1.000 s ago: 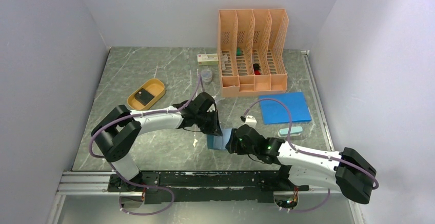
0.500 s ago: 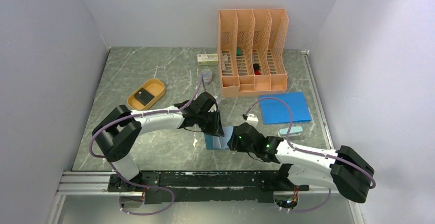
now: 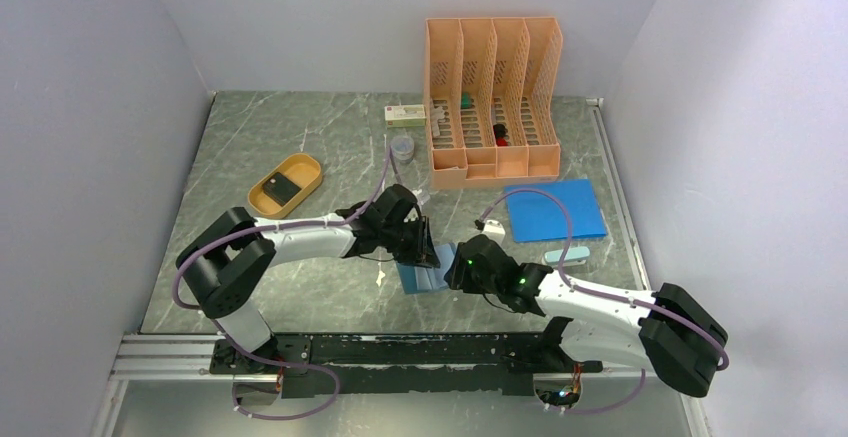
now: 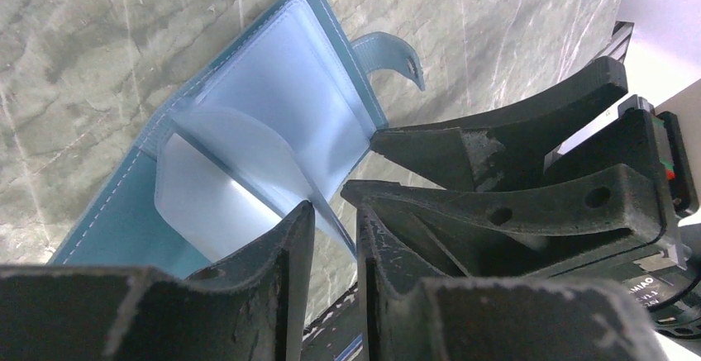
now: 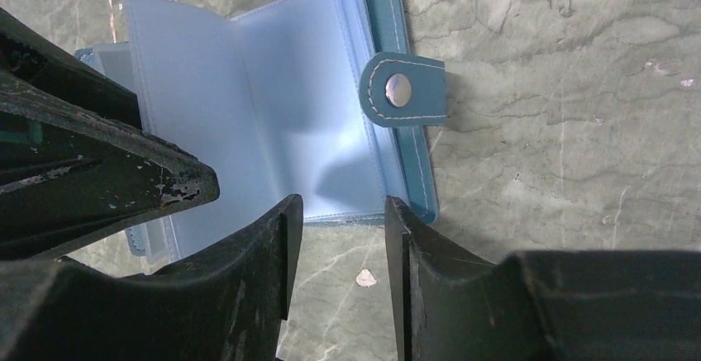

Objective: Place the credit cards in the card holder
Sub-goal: Open the card holder at the center of the board.

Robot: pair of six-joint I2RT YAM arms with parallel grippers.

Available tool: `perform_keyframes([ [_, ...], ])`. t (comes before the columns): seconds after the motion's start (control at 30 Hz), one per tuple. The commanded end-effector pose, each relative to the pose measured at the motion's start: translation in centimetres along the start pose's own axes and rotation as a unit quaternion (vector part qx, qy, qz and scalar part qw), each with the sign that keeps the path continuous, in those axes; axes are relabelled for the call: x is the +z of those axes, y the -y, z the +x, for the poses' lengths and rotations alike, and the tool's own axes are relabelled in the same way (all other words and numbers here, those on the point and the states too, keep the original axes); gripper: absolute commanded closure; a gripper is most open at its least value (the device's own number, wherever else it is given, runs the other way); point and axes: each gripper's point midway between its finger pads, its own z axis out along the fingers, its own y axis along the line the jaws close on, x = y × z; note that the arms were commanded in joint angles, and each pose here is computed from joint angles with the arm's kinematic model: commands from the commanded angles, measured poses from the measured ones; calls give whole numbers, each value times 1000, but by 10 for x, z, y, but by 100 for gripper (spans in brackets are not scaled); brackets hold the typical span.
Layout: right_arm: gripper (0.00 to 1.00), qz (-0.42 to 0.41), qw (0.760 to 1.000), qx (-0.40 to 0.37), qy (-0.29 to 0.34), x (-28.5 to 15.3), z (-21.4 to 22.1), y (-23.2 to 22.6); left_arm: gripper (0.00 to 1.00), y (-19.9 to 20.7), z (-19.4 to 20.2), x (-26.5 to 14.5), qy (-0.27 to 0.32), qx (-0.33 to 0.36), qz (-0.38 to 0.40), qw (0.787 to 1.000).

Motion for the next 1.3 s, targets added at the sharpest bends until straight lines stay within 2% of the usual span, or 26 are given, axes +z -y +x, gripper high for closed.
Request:
perform_keyframes([
  [0.0,55,-1,1000,0,-1,2,1,2,69,12,-6,0,16,13,30,999],
  [0.9,51,-7,1000,-5,1,-4,1,3,68,-29,5,23,6,13,-30,999],
  [1.07,44,-24,1000,-5,17,-13,-4,1,68,-33,6,25,4,12,-34,999],
  [1.17,38,-62,998,-14,28,-20,-7,-8,68,-34,7,26,3,11,-34,999],
  [1.27,34,-72,997,-32,20,-20,-5,-13,68,-33,6,27,3,11,-32,999],
])
